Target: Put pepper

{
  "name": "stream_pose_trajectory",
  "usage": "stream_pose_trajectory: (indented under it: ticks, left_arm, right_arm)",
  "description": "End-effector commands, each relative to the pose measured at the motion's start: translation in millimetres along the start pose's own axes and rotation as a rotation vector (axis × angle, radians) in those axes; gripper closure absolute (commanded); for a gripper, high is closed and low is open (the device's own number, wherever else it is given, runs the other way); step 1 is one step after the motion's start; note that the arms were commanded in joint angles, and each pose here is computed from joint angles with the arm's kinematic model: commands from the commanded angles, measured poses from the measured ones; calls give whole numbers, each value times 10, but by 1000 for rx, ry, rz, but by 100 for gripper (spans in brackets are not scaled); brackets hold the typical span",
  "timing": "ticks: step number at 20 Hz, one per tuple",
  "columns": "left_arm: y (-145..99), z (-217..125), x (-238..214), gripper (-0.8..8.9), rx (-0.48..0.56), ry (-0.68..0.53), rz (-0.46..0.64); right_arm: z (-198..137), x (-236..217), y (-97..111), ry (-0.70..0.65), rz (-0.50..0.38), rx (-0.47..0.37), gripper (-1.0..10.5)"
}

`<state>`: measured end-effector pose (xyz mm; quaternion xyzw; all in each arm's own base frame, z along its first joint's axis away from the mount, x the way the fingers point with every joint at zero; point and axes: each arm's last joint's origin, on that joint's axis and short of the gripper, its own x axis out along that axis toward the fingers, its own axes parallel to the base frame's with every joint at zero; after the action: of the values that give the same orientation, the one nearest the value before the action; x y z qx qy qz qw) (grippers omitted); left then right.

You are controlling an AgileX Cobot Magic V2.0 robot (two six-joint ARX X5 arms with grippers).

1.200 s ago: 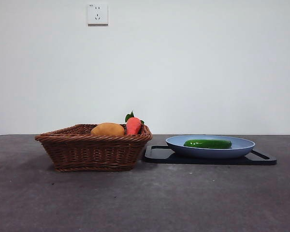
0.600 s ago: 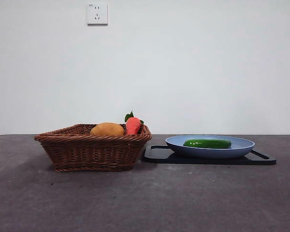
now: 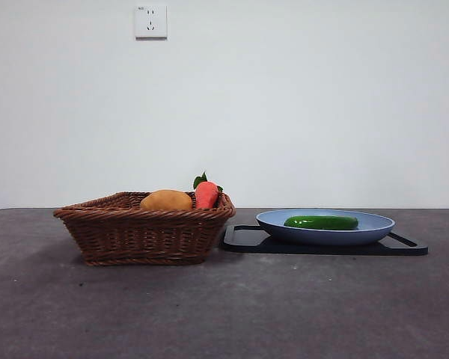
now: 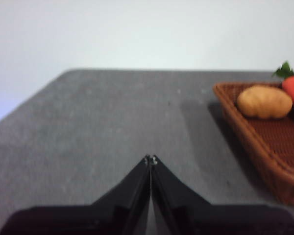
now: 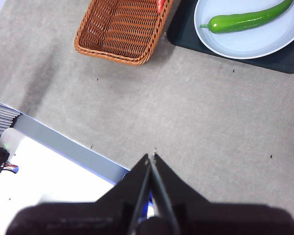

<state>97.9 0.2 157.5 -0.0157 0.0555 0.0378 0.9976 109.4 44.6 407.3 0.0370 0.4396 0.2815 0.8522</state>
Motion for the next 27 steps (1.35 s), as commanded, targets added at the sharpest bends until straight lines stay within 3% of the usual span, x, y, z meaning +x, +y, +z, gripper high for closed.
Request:
stream_pose_trajectory:
  ticks: [1,18,21,23,27]
  left_arm:
    - [5,-79,4,805,-26,54,1]
    - [5,-67,0,805,-63,40,3]
    - [5,-67,0,805,-63,40,2]
    - [5,-68,0,805,-63,40,3]
    - [5,-67,0,805,-63,40,2]
  right_arm:
    - [15,-22,11,3,-2,-8,936]
    - [15,-22,11,3,-2,-8,936]
    - [22,-22,11,-4,-2,-39,936]
    - [48,-95,-7,-101,-27,-78,936]
    - [-60,-341,-19,-465,-98,-126,936]
